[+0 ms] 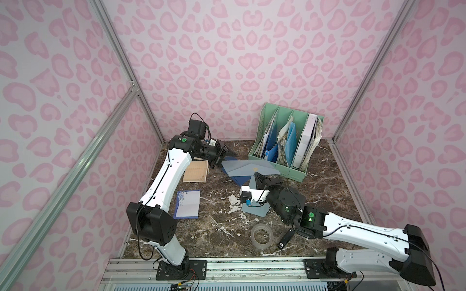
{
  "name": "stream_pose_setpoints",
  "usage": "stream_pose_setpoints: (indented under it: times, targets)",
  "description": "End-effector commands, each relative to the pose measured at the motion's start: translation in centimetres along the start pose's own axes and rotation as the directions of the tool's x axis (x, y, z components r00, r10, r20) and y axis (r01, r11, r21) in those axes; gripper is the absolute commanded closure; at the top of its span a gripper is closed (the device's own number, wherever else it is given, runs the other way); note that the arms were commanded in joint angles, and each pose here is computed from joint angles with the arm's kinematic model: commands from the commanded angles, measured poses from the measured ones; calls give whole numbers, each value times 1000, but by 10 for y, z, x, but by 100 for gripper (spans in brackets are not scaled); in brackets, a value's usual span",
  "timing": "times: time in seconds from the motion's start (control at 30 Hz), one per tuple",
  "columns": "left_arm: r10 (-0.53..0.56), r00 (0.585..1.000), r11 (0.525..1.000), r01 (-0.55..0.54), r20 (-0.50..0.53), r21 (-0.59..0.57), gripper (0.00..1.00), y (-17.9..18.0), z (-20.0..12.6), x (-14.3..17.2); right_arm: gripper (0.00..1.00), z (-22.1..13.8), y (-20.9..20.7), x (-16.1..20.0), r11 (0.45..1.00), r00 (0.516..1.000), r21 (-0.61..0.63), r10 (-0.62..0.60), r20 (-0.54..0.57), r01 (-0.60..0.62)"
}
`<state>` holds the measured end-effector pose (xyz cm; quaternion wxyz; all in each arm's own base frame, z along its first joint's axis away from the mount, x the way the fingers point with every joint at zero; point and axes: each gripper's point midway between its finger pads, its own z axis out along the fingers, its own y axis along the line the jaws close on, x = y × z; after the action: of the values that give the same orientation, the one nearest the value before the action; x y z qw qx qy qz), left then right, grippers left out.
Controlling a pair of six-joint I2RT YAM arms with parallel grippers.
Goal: Take the letter paper out of the envelope
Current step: Pick up the envelope from the center of the board.
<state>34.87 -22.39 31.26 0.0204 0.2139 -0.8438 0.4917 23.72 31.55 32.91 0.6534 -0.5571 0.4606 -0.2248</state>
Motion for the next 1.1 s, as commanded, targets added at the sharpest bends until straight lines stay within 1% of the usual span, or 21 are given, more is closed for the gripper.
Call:
stream_pose_setpoints:
  times: [0.0,0.03,0.1,0.13,0.27,0.33,0.37,0.43,0.47,0.53,0.6,0.63,0.7,0.77,0.83,0.87,0.93,0.97,1.0,1.03,1.07]
  targets:
    - [23,1000,999,-23,8,35,78,-7,0,-1,100,-1,-14,-6,998,1000,50,27,6,-27]
    - [22,1000,999,-23,9,39,83,-6,0,-1,100,-1,-14,-6,998,1000,52,28,6,-28]
    - [22,1000,998,-22,12,51,98,-8,1,-2,100,-1,-13,-7,998,1000,49,27,9,-27]
    - [21,1000,998,-22,15,57,100,-9,1,-2,100,-1,-13,-7,998,1000,50,30,9,-30]
    - [38,998,996,-42,41,81,100,-16,-2,-5,100,-2,-10,-7,998,999,47,35,12,-36]
    - [61,996,991,-69,71,112,100,-25,-5,-8,100,-2,-10,-8,997,998,47,56,15,-56]
    - [76,993,988,-87,88,130,100,-30,-7,-9,92,-2,-11,-7,996,997,53,74,16,-75]
    - [116,983,976,-140,146,168,100,-43,-13,-14,64,-3,-20,-3,986,989,79,149,3,-149]
    - [133,975,971,-164,176,176,100,-48,-17,-16,54,-3,-25,1,976,980,97,198,-10,-196]
    - [189,946,952,-242,262,189,100,-61,-26,-22,39,-2,-39,12,937,942,127,333,-40,-326]
    - [238,906,932,-315,350,182,100,-70,-36,-29,33,-1,-52,18,890,891,102,451,-48,-445]
    - [256,884,919,-348,391,185,100,-74,-41,-32,31,-1,-58,24,848,848,101,527,-53,-520]
    - [278,844,899,-397,458,186,100,-80,-47,-38,29,-1,-73,34,744,743,80,668,-51,-663]
    - [312,797,870,-458,516,181,100,-85,-50,-42,27,-1,-89,48,619,616,66,786,-57,-783]
    - [359,746,835,-525,561,164,100,-90,-52,-42,25,-1,-104,60,460,459,23,887,-59,-887]
    - [377,723,821,-551,579,153,100,-91,-52,-41,24,-1,-107,63,394,394,-10,917,-63,-919]
    - [423,667,780,-612,613,128,100,-97,-51,-38,24,0,-112,71,234,238,-64,968,-81,-970]
    - [440,644,766,-633,626,112,100,-98,-50,-37,23,0,-114,74,157,164,-79,982,-90,-984]
    - [457,618,746,-658,640,103,100,-100,-49,-36,21,1,-114,76,69,80,-107,991,-109,-992]
    - [467,610,739,-667,640,97,100,-96,-43,-36,20,4,-111,80,-21,-4,-126,990,-139,-992]
    - [474,583,711,-696,660,104,100,-102,-44,-35,19,7,-107,85,-105,-82,-122,981,-176,-987]
